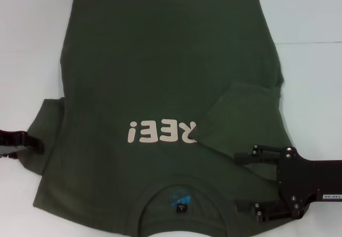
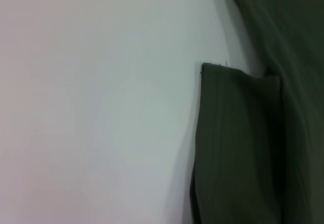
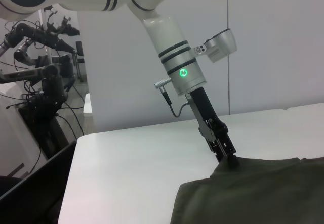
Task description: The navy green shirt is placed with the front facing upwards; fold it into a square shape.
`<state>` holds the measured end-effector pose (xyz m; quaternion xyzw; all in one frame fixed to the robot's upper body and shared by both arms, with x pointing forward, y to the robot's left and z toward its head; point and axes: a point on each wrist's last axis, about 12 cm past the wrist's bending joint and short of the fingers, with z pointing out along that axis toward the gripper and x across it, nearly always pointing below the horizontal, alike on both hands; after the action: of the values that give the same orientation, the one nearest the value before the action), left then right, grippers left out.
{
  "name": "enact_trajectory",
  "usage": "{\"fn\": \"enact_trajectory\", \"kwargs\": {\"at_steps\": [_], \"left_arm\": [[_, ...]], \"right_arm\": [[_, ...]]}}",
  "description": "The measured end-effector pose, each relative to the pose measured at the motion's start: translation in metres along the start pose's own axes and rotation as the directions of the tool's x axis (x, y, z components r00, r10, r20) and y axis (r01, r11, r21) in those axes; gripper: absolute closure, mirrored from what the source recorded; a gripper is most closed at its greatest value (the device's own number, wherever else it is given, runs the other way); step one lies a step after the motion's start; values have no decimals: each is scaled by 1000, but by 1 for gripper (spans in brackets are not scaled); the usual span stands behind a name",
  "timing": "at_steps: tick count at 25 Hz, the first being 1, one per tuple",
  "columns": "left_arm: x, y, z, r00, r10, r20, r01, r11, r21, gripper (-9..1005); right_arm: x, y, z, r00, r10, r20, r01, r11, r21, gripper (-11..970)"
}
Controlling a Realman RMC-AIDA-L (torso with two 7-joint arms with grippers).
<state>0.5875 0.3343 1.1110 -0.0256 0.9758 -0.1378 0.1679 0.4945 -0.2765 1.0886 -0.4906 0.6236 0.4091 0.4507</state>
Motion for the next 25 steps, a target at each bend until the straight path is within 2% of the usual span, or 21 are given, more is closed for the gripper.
{"fn": "enact_trajectory", "kwargs": {"at_steps": [7,11,22,25], "left_arm": [[-2,1,-1,1000,5,9,-4,1000,-7,333],[-2,1,-1,1000,6,8,-6,1000,-7,550],[-3,-4,0,999,48,3,-48,999,-16,979],[-4,-6,-2,997,82,6,-82,996,-35,974]], "right_arm": [[0,0,0,1000,1,0,-1,1000,0,93],[0,0,0,1000,6,0,-6,1000,0,95],[0,0,0,1000,9,0,-9,1000,0,98],[0,0,0,1000,9,0,-9,1000,0,99]]}}
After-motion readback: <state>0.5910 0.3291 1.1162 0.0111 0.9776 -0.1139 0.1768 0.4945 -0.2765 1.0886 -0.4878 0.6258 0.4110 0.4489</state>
